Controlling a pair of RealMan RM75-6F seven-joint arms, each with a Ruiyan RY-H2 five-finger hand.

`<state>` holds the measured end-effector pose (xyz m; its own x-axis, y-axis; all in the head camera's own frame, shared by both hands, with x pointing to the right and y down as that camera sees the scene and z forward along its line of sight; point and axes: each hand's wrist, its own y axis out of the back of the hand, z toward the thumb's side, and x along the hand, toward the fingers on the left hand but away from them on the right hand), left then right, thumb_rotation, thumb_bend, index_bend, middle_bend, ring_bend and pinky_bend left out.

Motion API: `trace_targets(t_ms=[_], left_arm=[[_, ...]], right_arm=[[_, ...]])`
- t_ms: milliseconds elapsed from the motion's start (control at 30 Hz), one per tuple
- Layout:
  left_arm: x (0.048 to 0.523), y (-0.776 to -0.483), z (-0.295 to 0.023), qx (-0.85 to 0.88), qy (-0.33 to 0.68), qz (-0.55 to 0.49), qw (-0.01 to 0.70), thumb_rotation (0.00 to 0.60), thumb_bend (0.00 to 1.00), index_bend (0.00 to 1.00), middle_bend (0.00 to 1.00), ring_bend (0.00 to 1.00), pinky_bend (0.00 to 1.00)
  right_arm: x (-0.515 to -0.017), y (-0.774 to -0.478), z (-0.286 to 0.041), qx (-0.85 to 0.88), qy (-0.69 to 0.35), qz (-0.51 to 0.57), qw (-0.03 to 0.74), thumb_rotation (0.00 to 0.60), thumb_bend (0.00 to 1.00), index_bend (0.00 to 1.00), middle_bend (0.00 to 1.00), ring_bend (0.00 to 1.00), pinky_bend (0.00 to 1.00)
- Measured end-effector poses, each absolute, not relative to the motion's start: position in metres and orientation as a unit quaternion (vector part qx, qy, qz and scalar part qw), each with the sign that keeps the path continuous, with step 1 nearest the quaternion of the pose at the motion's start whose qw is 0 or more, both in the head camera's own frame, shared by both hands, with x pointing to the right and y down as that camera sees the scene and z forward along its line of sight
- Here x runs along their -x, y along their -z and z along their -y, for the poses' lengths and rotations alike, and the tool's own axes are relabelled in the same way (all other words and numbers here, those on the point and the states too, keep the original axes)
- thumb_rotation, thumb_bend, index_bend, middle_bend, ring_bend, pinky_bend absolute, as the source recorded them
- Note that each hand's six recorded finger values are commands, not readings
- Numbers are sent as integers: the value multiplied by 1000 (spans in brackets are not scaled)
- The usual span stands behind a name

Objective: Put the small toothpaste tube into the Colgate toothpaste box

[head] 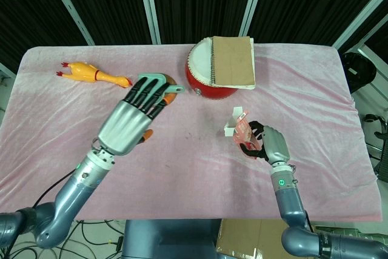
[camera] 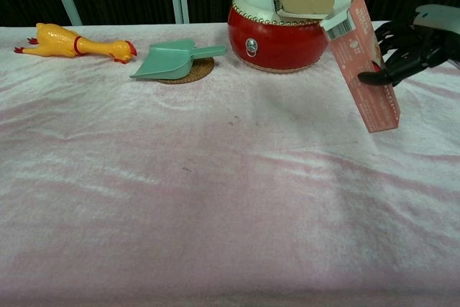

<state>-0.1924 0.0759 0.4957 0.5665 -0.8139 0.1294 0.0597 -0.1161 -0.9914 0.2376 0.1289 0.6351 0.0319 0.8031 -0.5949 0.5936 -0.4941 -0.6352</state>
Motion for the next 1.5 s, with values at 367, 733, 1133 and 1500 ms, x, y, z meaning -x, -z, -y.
trace_targets(t_ms=[367,733,1133,1500], left_arm=[[326,-517,-122,651,465,-357,483,600,0,106,9,0,45],[386,-522,-156,640,497,-397,430,600,0,87,0,0,30],[420,-528,-186,616,539,-397,414,600,0,44,0,0,3],[462,-535,-228,579,596,-375,410,600,0,0,0,0,0]], right_arm=[[-251,-671,-143,667,-566,440,204,600,282,324,247,199,244],[-238,-679,-155,678,-581,403,203,600,167,0,0,0,108],[-270,-641,-164,665,-578,380,280,600,167,0,0,0,108],[-405,-566,-208,577,-629,382,355,600,157,0,0,0,85]])
